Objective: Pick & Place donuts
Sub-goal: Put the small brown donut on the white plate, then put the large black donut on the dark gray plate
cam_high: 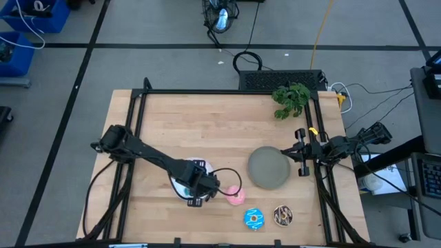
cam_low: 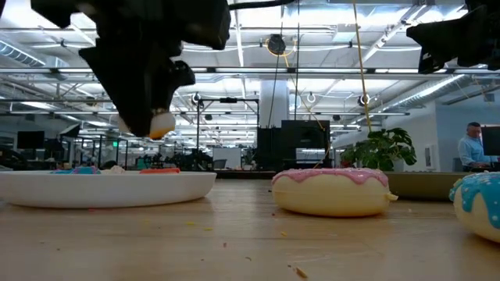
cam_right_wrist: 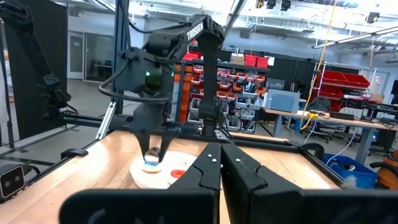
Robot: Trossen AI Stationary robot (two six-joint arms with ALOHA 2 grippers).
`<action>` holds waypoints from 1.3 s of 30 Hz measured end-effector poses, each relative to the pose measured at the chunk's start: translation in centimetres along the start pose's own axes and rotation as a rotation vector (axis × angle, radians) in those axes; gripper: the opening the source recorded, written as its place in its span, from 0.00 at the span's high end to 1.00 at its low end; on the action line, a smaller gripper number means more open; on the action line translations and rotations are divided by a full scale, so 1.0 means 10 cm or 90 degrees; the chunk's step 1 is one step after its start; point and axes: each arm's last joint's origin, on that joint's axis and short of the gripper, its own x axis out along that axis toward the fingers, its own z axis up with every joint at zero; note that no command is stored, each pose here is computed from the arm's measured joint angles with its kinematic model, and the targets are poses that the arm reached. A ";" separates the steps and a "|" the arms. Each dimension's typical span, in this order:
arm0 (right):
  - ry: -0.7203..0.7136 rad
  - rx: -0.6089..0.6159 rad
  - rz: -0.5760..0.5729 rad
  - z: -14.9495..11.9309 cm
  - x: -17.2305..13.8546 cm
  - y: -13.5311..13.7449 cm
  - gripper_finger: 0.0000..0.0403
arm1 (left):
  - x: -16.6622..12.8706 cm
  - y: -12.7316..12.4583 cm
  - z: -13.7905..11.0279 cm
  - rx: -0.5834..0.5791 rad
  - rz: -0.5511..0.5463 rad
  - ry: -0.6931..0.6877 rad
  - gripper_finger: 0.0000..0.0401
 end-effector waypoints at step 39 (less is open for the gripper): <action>-0.001 -0.001 0.000 0.00 0.00 0.00 1.00 | 0.18 0.03 0.06 -0.005 0.009 0.006 0.24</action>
